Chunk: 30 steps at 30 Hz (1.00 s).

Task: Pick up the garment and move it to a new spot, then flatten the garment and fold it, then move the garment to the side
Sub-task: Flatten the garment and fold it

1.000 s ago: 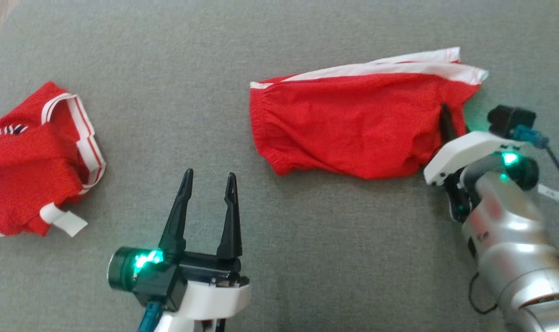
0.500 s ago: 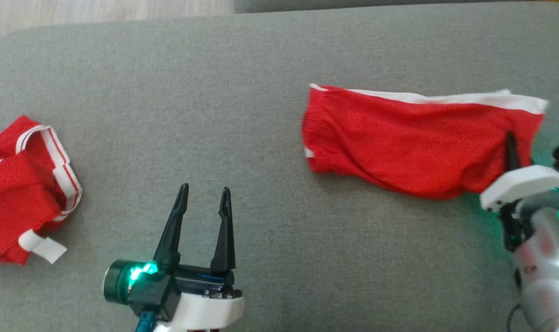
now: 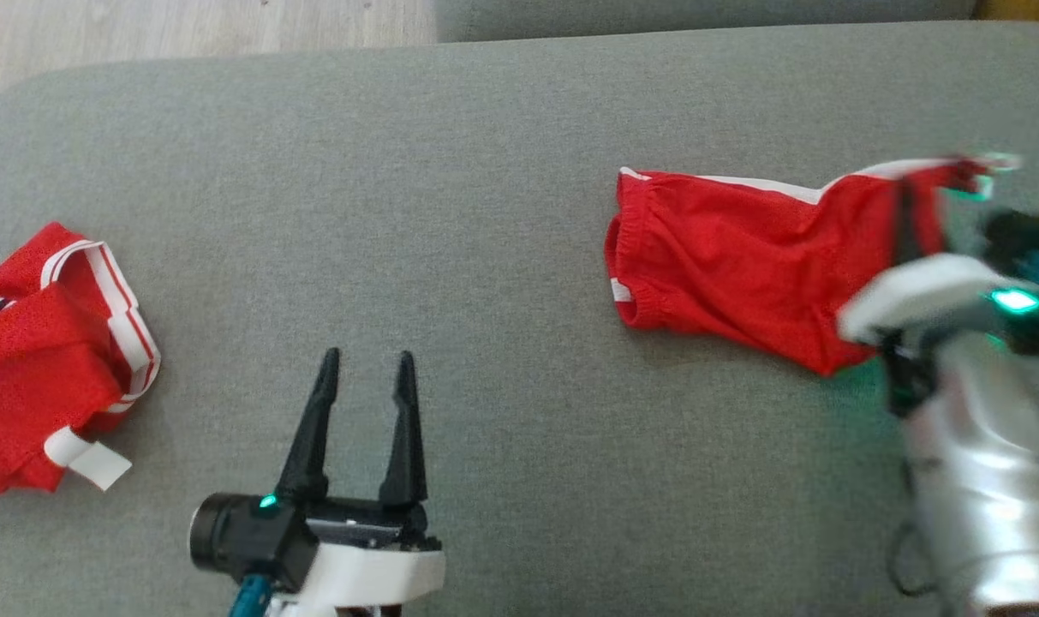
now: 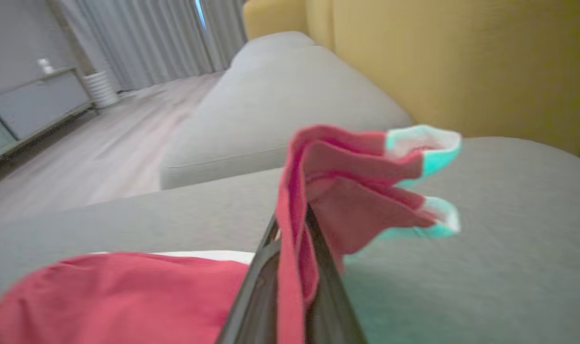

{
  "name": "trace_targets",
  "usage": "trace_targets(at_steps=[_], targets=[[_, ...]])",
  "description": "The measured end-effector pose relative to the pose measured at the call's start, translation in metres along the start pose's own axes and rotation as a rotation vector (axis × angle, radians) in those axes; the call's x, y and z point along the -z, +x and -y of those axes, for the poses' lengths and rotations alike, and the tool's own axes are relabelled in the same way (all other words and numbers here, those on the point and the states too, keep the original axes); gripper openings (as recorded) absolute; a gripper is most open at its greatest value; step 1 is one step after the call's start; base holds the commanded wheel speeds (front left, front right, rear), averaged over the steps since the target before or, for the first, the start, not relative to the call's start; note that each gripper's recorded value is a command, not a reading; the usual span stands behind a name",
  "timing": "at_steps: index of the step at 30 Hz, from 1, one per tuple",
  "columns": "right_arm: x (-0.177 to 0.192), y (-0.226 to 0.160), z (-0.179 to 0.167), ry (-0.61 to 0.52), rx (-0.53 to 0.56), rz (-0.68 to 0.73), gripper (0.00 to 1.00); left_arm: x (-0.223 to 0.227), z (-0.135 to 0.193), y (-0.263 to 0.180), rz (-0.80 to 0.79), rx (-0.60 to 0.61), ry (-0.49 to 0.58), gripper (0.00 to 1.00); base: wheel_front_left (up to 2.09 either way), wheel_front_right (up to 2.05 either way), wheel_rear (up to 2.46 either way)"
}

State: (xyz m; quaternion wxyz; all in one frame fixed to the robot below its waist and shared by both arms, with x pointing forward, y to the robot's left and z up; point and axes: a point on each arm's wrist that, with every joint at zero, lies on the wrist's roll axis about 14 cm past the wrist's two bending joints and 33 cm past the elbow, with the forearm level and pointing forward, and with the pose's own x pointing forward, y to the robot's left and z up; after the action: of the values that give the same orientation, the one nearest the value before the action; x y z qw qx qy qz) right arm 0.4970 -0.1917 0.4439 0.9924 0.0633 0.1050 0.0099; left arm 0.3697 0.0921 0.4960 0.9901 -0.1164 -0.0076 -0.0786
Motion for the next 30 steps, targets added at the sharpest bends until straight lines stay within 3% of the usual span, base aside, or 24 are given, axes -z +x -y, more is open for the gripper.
trace_targets(at_steps=[4, 10, 11, 12, 13, 17, 20, 25, 30], targets=[[-0.017, 0.010, -0.061, -0.013, -0.142, 0.022, 0.00, 0.002, -0.004, -0.005, -0.011, -0.013, -0.016, 1.00, 0.00, 0.00, 0.00], [-0.010, 0.008, -0.114, 0.020, -0.295, -0.024, 0.00, 0.005, -0.010, -0.011, -0.022, -0.036, -0.027, 1.00, 0.00, 0.00, 0.00], [-0.007, 0.006, -0.127, 0.027, -0.331, -0.038, 0.36, 0.005, -0.011, -0.012, -0.023, -0.039, -0.028, 1.00, 0.00, 0.00, 0.00], [-0.004, 0.004, -0.139, 0.036, -0.365, -0.051, 0.82, 0.005, -0.011, -0.013, -0.023, -0.043, -0.032, 1.00, 0.00, 0.00, 0.00], [-0.002, 0.002, -0.149, 0.045, -0.396, -0.061, 1.00, 0.005, -0.012, -0.013, -0.022, -0.046, -0.034, 1.00, 0.00, 0.00, 0.00], [-0.003, -0.006, -0.179, 0.071, -0.484, -0.051, 1.00, 0.004, -0.014, -0.015, -0.022, -0.053, -0.033, 1.00, 0.00, 0.00, 0.00], [-0.012, -0.012, -0.182, 0.060, -0.501, 0.016, 1.00, 0.001, -0.021, -0.015, -0.012, -0.094, -0.078, 1.00, 0.00, 0.00, 0.00], [-0.030, -0.021, -0.136, 0.021, -0.379, 0.126, 1.00, -0.005, -0.029, -0.016, 0.006, -0.125, -0.108, 1.00, 0.00, 0.00, 0.00], [-0.039, -0.070, -0.082, 0.041, -0.244, 0.234, 1.00, 0.001, -0.025, -0.030, -0.013, -0.118, -0.042, 1.00, 0.00, 0.00, 0.00]])
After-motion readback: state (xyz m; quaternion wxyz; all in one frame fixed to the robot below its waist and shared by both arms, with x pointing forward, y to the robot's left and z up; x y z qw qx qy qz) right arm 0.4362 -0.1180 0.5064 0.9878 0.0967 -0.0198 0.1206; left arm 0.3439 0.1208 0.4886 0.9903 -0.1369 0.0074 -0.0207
